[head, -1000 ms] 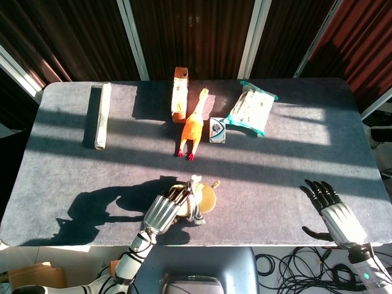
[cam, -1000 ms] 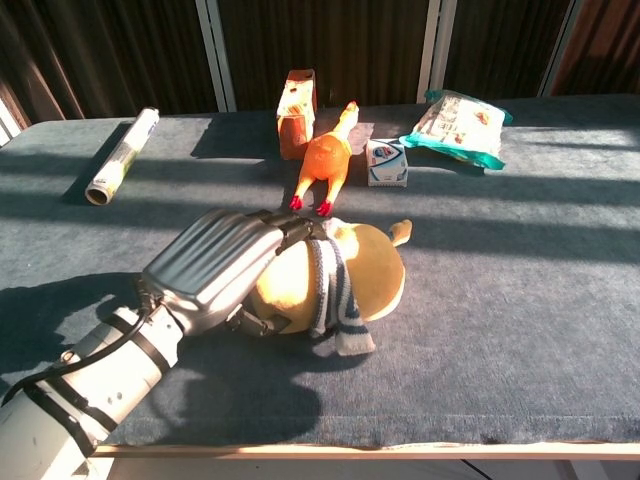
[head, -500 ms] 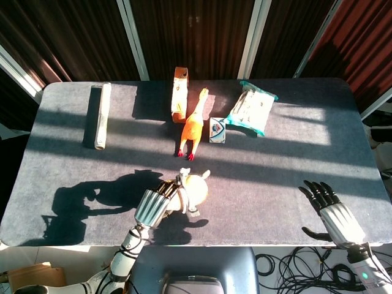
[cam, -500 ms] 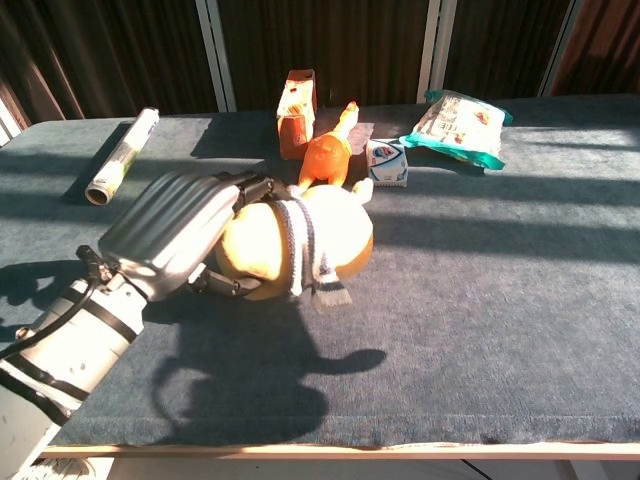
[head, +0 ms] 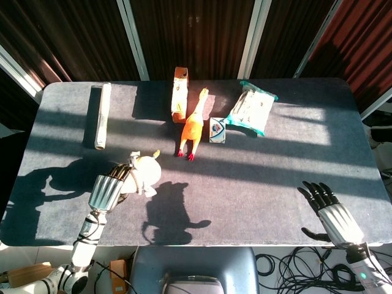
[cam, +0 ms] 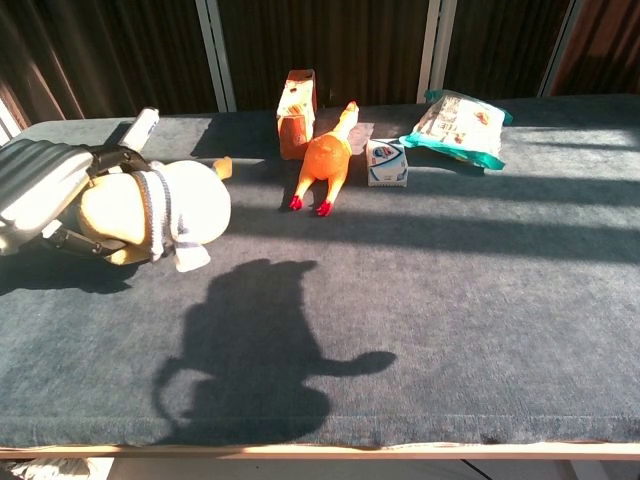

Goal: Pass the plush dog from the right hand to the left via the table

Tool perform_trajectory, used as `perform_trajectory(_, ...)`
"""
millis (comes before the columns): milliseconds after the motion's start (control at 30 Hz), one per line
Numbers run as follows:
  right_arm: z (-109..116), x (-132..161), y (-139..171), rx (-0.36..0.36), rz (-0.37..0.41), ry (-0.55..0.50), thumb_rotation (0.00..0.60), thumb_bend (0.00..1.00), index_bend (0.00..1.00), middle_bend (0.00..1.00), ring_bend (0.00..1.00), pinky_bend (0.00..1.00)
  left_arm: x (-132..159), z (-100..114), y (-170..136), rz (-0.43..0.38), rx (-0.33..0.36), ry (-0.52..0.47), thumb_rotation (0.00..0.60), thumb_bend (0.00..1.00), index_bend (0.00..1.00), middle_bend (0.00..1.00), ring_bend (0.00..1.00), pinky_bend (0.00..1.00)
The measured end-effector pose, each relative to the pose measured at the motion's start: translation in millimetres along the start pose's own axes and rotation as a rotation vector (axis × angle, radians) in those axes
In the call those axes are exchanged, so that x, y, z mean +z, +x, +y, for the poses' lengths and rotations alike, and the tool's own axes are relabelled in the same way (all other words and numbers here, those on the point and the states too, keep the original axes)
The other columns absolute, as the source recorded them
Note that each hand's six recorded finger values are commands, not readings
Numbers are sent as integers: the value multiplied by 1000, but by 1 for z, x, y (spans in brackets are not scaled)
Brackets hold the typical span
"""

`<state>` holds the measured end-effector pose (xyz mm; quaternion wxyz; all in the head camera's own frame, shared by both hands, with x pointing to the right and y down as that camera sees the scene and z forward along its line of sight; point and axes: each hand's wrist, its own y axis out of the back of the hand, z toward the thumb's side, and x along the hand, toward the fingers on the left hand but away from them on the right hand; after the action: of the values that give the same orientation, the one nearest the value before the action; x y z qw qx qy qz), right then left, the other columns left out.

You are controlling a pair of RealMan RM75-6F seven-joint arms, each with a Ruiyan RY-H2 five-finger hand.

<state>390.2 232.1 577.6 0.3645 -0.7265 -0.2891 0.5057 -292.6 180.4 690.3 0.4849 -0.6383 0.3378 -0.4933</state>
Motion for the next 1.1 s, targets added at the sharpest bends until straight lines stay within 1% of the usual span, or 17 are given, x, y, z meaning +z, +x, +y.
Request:
perform_trajectory(133, -2, 0, -1, 6, -3, 7, 600, 90, 0, 0, 0, 31, -32, -10, -21, 52, -80, -9, 600, 258, 751, 844, 839, 820)
perform_trajectory(233, -3, 1, -1, 11, -7, 11, 600, 90, 0, 0, 0, 31, -45, -15, -40, 70, -117, -8, 600, 259, 655, 751, 771, 783)
perform_trajectory(333, -4, 2, -2, 13, -8, 14, 600, 89, 0, 0, 0, 31, -51, -16, -50, 80, -137, -22, 600, 258, 511, 615, 661, 728)
perform_trajectory(367, -4, 2, -2, 13, -8, 17, 600, 89, 0, 0, 0, 30, -52, -16, -52, 80, -143, -28, 600, 258, 434, 542, 596, 690)
perform_trajectory(433, -5, 3, -2, 15, -8, 20, 600, 89, 0, 0, 0, 31, -52, -16, -55, 78, -165, -47, 600, 257, 250, 353, 438, 579)
perform_trajectory(467, -5, 3, -2, 17, -8, 22, 600, 89, 0, 0, 0, 31, -52, -16, -57, 75, -177, -58, 600, 256, 182, 282, 383, 538)
perform_trajectory(500, -6, 3, -2, 17, -8, 23, 600, 89, 0, 0, 0, 31, -51, -16, -59, 70, -194, -74, 600, 256, 91, 177, 304, 481)
perform_trajectory(533, -6, 3, -2, 18, -8, 24, 600, 89, 0, 0, 0, 31, -50, -17, -60, 66, -207, -86, 600, 257, 47, 114, 256, 450)
perform_trajectory(567, -6, 3, -2, 20, -9, 25, 600, 90, 0, 0, 0, 31, -49, -16, -61, 63, -219, -99, 600, 259, 4, 38, 175, 407)
perform_trajectory(600, -6, 3, -2, 21, -9, 25, 600, 90, 0, 0, 0, 31, -48, -16, -62, 59, -232, -115, 600, 259, 0, 9, 121, 381)
perform_trajectory(633, -7, 3, -2, 23, -9, 24, 600, 90, 0, 0, 0, 31, -48, -15, -62, 57, -236, -125, 600, 255, 0, 0, 65, 353)
perform_trajectory(667, -7, 4, -2, 23, -10, 24, 600, 90, 0, 0, 0, 31, -48, -15, -63, 56, -237, -135, 600, 248, 0, 0, 31, 333)
perform_trajectory(733, -6, 4, -2, 22, -9, 24, 600, 89, 0, 0, 0, 31, -47, -15, -62, 55, -235, -163, 600, 235, 0, 0, 1, 309)
perform_trajectory(833, -7, 4, -2, 25, -8, 24, 600, 89, 0, 0, 0, 31, -45, -13, -62, 49, -223, -202, 600, 215, 0, 0, 0, 294)
perform_trajectory(967, -7, 3, -2, 25, -10, 24, 600, 90, 0, 0, 0, 31, -44, -4, -64, 28, -208, -213, 600, 206, 0, 0, 0, 284)
perform_trajectory(1100, -7, 3, -2, 28, -11, 26, 600, 89, 0, 0, 0, 31, -44, 14, -70, 15, -186, -207, 600, 210, 0, 0, 0, 282)
